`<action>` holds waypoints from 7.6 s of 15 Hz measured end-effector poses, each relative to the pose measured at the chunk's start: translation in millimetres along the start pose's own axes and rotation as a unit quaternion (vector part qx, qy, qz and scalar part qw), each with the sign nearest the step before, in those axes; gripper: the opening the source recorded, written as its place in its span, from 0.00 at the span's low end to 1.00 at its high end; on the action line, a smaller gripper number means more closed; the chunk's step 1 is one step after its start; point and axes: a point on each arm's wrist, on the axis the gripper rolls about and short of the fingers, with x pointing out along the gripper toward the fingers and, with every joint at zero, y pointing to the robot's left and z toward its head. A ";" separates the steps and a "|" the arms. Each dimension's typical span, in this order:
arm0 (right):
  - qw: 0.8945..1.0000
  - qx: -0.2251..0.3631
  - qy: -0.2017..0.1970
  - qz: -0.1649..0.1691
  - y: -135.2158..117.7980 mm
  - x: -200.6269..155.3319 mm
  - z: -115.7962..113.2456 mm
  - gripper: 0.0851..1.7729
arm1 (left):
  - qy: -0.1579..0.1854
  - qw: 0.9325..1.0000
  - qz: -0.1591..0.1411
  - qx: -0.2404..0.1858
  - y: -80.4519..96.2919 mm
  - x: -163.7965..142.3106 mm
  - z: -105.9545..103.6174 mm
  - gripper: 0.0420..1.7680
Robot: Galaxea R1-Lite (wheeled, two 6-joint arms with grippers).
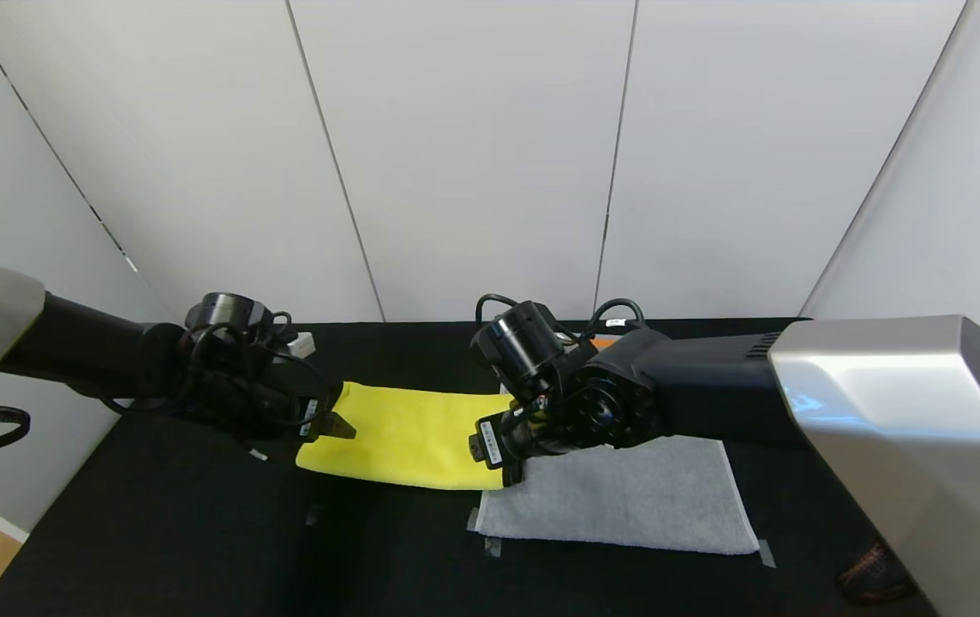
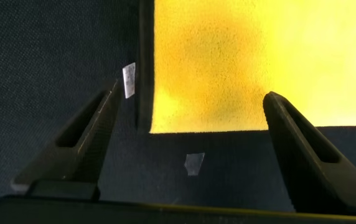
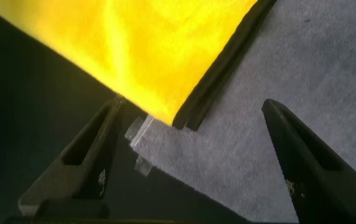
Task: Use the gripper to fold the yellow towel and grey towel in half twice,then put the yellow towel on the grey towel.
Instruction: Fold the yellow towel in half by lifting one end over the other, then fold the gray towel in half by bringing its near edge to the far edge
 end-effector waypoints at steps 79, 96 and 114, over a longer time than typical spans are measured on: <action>0.999 0.013 0.049 0.017 -46.9 -131.1 -31.4 0.96 | 0.107 0.988 -0.063 0.090 -115.3 -7.5 45.7 0.06; 0.998 0.014 0.056 0.015 -51.8 -130.3 -40.8 0.96 | 0.113 0.982 -0.122 0.094 -132.3 -28.4 41.3 0.84; 0.996 0.014 0.084 -0.017 -174.6 -158.4 -91.2 0.96 | 0.098 0.955 -0.172 0.223 -192.0 -49.5 -21.1 0.96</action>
